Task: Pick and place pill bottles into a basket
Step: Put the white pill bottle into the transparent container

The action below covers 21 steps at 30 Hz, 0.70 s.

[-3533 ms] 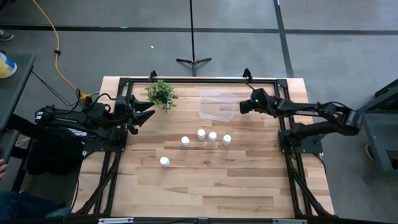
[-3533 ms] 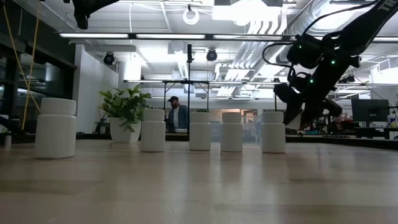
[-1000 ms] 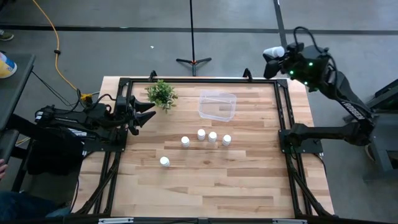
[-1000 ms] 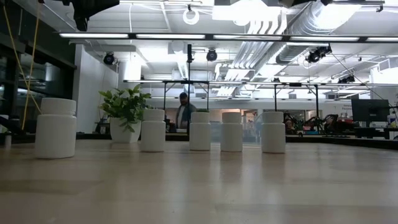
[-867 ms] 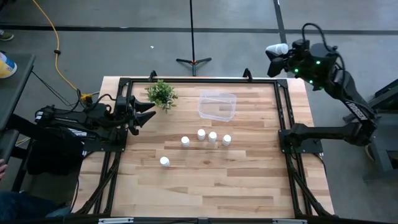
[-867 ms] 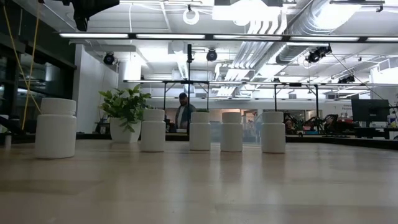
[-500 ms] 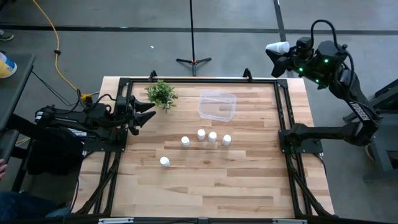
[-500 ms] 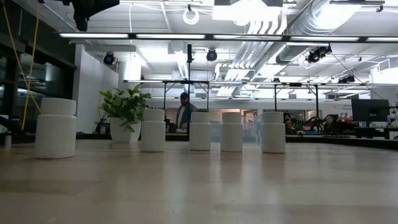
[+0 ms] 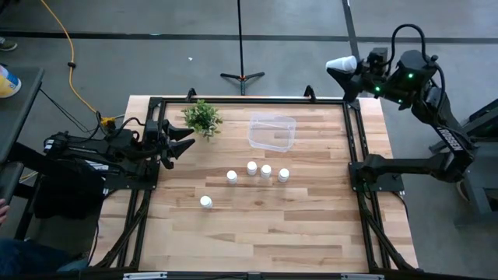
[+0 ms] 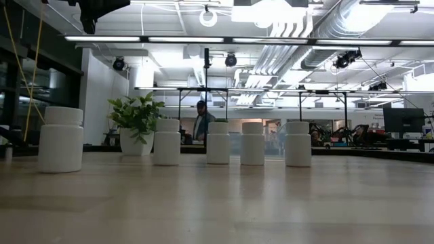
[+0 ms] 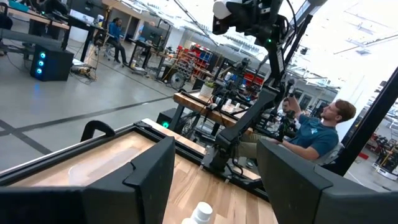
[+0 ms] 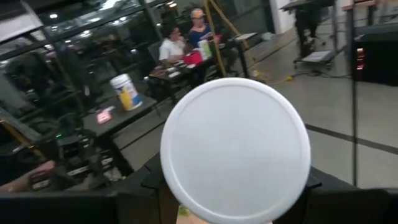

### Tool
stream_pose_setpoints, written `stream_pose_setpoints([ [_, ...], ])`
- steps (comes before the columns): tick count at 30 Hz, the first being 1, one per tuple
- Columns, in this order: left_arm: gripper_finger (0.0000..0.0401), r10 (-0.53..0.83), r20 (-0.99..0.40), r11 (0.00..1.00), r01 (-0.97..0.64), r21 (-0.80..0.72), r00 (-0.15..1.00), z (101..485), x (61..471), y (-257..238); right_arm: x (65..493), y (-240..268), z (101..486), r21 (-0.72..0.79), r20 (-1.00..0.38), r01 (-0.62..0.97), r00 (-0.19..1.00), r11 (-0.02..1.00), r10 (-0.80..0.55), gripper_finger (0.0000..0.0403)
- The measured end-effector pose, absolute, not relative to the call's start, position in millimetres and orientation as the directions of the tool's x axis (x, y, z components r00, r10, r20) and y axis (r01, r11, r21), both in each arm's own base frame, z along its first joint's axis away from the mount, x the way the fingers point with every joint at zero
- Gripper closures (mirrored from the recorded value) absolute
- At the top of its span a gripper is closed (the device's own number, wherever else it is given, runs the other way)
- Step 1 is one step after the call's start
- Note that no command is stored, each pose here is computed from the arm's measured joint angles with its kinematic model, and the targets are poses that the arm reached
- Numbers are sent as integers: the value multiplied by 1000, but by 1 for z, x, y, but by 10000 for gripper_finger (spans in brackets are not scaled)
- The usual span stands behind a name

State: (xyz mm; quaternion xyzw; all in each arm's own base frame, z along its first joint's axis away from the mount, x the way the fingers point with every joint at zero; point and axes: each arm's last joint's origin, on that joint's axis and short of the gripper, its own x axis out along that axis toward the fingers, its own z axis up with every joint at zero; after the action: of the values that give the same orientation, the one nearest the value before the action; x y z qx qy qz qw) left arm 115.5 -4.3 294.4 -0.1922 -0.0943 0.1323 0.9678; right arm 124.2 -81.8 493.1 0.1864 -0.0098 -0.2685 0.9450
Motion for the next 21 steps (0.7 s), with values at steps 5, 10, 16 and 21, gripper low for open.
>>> stream_pose_setpoints([
  [5, 142, 292, 132, 891, -220, -397, 947, 294, 115, -4, 125, -80, 493, 360, -80, 442, 892, 821, -445, 234],
  [10, 142, 292, 132, 891, -220, -397, 947, 294, 116, -4, 127, -76, 495, 305, -63, 330, 943, 893, -327, 234],
  [16, 141, 292, 131, 891, -220, -397, 947, 294, 116, -4, 128, -71, 498, 247, -29, 140, 990, 959, -137, 234],
  [21, 142, 292, 132, 891, -220, -397, 947, 294, 115, -4, 129, -67, 499, 253, -17, 11, 1000, 968, -7, 234],
])
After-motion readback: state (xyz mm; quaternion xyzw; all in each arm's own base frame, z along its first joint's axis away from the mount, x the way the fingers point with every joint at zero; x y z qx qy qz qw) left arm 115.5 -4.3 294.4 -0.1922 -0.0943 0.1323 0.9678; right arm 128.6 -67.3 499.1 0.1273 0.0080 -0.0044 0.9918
